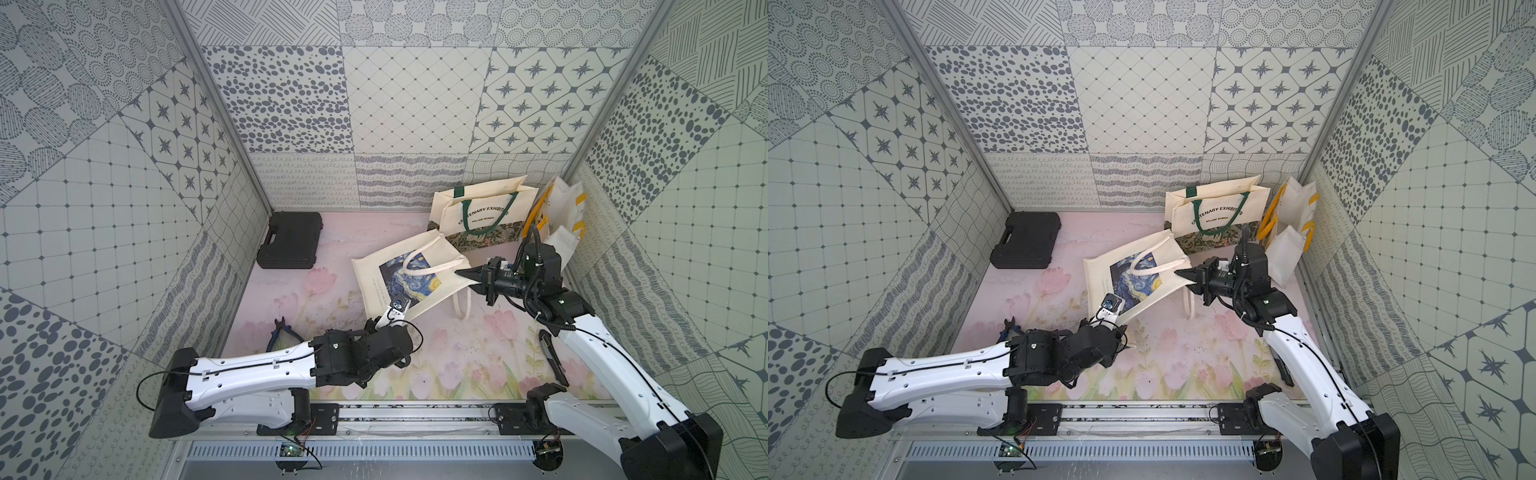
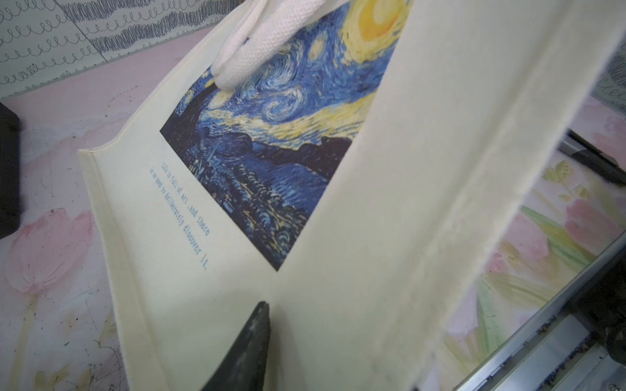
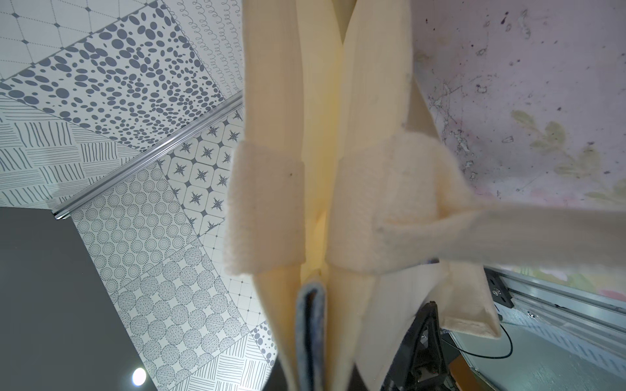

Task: Put away the canvas bag
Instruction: Press the canvas bag.

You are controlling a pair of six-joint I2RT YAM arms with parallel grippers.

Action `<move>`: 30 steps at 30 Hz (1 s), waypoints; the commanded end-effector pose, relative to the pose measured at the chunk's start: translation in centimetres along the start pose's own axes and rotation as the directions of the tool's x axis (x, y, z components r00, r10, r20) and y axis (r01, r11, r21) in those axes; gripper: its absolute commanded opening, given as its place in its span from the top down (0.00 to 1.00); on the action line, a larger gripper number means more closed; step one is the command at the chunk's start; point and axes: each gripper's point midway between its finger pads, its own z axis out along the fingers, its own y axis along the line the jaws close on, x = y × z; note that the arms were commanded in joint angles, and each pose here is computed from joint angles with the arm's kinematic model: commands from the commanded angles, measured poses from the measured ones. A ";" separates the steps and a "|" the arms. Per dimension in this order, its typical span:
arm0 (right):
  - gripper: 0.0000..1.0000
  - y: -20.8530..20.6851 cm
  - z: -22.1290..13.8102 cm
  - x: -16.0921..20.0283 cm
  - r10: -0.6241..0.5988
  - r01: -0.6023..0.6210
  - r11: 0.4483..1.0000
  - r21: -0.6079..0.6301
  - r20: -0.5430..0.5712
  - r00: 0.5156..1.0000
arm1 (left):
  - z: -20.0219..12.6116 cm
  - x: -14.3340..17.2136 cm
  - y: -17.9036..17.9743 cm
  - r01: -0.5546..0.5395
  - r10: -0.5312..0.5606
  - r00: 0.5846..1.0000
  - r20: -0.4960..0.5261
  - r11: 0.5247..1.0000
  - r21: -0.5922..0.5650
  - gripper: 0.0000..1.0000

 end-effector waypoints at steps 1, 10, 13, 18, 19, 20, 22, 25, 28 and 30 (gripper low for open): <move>1.00 8.1 -2.4 0.5 -0.140 0.153 0.958 -0.243 0.070 0.988 | -2.0 7.2 5.4 -0.173 0.121 0.944 -0.308 0.974 -0.147 0.57; 1.00 8.4 -2.2 0.1 -0.141 0.156 0.956 -0.247 0.076 0.987 | -2.9 8.5 4.0 -0.164 0.131 0.932 -0.338 0.984 -0.071 0.45; 1.00 8.5 -2.2 0.2 -0.146 0.160 0.955 -0.249 0.076 0.986 | -2.5 8.9 4.1 -0.195 0.143 0.920 -0.366 0.975 -0.110 0.53; 1.00 8.3 -2.2 0.2 -0.147 0.161 0.956 -0.245 0.075 0.986 | -2.5 9.5 4.7 -0.223 0.127 0.910 -0.394 0.952 -0.208 0.65; 1.00 8.2 -2.1 0.2 -0.147 0.161 0.957 -0.243 0.074 0.986 | -2.6 9.5 4.7 -0.221 0.123 0.914 -0.387 0.950 -0.221 0.70; 1.00 8.2 -2.1 0.1 -0.146 0.160 0.956 -0.244 0.076 0.986 | -2.7 9.6 4.8 -0.215 0.114 0.915 -0.386 0.949 -0.229 0.73; 1.00 8.2 -2.1 0.1 -0.148 0.163 0.956 -0.245 0.078 0.986 | -2.8 9.8 4.8 -0.210 0.106 0.915 -0.389 0.950 -0.233 0.80; 1.00 8.5 -2.2 0.2 -0.151 0.166 0.954 -0.248 0.080 0.985 | -3.3 9.7 4.8 -0.200 0.100 0.921 -0.376 0.951 -0.236 0.71; 1.00 8.5 -2.2 0.2 -0.152 0.167 0.954 -0.248 0.082 0.985 | -4.0 9.1 4.5 -0.205 0.117 0.930 -0.348 0.952 -0.226 0.49; 1.00 8.2 -2.1 0.0 -0.145 0.161 0.957 -0.242 0.084 0.986 | -4.2 9.0 4.3 -0.202 0.121 0.932 -0.341 0.956 -0.214 0.47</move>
